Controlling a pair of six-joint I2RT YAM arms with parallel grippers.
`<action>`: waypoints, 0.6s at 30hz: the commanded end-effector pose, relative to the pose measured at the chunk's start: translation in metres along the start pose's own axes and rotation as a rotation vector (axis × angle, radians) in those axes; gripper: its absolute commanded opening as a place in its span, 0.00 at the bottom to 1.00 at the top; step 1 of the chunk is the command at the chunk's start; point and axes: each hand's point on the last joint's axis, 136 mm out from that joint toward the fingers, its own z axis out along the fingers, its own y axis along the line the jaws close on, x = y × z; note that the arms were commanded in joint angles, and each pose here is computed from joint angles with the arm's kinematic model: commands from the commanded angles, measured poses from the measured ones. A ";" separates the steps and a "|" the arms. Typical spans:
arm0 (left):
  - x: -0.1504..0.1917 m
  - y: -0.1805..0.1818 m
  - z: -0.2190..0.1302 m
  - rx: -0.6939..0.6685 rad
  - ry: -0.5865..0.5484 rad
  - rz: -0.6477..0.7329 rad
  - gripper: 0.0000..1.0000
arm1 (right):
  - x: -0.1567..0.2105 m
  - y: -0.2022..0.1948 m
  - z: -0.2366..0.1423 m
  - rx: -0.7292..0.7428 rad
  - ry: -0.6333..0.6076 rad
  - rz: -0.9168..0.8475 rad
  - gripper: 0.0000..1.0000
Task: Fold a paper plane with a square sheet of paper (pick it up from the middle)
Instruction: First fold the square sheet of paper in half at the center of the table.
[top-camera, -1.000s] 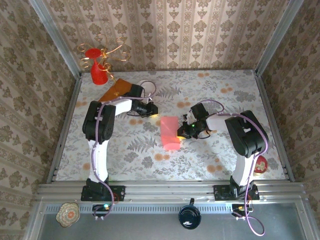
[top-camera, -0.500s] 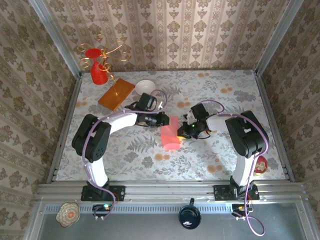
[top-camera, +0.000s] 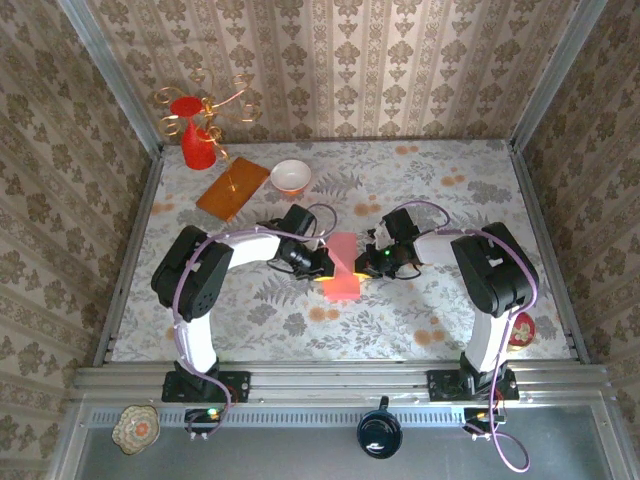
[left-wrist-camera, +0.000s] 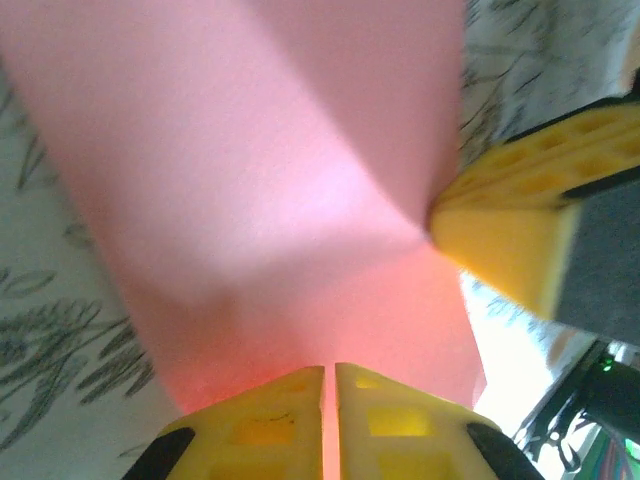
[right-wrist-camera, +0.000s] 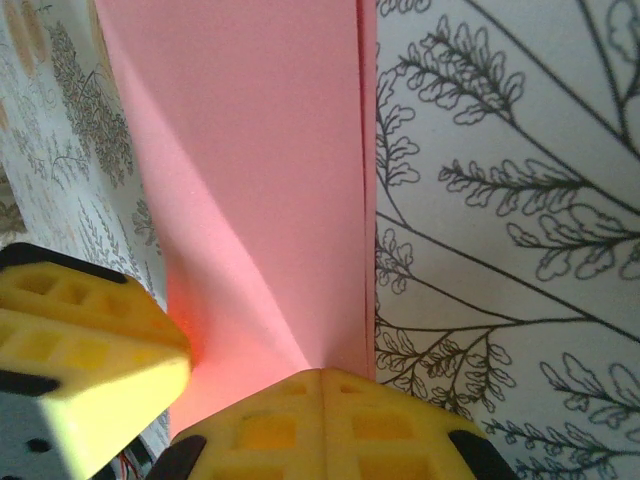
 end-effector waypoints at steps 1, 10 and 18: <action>0.016 0.027 0.003 -0.058 0.048 -0.034 0.13 | 0.082 -0.128 -0.002 0.479 0.170 0.260 0.05; 0.033 0.077 -0.028 -0.092 -0.017 -0.128 0.13 | 0.082 -0.133 -0.002 0.496 0.158 0.263 0.05; -0.001 -0.029 -0.054 0.119 -0.211 0.027 0.13 | 0.080 -0.129 -0.003 0.477 0.144 0.253 0.05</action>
